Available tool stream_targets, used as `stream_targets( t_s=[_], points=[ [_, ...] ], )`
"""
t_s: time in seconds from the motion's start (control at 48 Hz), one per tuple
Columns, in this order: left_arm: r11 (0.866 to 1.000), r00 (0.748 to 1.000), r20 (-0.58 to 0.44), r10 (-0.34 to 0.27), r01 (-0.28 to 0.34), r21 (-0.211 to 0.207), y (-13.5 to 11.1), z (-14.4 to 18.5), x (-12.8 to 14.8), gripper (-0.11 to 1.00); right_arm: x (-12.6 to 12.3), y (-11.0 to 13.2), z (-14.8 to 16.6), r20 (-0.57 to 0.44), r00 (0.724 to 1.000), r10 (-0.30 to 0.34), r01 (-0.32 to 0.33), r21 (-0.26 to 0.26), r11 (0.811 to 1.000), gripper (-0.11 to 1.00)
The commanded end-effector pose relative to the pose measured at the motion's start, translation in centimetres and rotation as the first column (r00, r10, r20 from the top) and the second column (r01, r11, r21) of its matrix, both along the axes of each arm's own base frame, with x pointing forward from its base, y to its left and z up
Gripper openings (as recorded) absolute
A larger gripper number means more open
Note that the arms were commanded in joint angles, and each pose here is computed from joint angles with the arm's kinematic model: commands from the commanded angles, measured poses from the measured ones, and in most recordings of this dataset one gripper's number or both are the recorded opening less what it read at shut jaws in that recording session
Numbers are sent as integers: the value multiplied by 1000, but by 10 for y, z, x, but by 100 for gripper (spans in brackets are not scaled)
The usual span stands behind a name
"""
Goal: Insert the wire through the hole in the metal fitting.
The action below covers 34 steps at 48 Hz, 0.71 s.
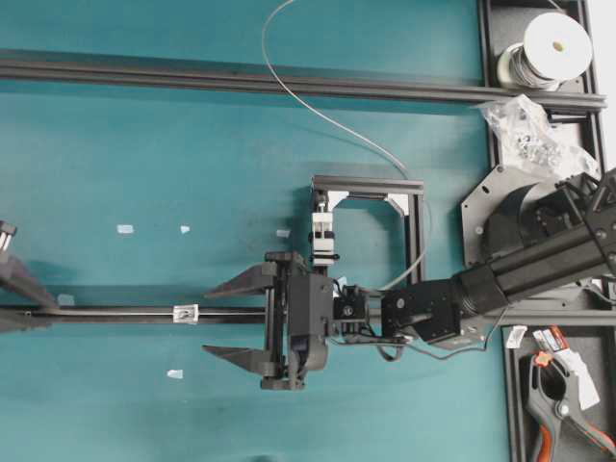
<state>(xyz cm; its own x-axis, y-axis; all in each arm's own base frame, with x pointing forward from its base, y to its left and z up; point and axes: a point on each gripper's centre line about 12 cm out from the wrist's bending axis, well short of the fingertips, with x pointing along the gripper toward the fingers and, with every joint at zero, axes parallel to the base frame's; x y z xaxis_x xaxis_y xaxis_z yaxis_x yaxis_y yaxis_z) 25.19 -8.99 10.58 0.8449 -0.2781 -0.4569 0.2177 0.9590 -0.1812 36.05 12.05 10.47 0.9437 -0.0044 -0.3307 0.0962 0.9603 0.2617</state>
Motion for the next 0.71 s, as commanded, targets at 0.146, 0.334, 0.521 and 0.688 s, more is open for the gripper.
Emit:
stream_targets(
  t_s=[0.146, 0.334, 0.521, 0.688],
  points=[
    [1000, 1000, 26, 18, -18, -10, 3, 6, 5, 49, 3, 2, 16, 44, 999, 3, -4, 15, 1000, 91],
    [1000, 999, 40, 22, -22, -11, 4, 8, 7, 68, 3, 2, 16, 46, 999, 4, -4, 12, 1000, 91],
    [999, 995, 92, 49, -48, -15, 12, 18, 11, 68, -4, -1, 30, 74, 997, 7, -8, 12, 1000, 91],
    [998, 990, 127, 67, -67, -3, 20, 25, 11, 68, -17, -8, 49, 110, 994, 14, -15, 4, 1000, 91]
  ],
)
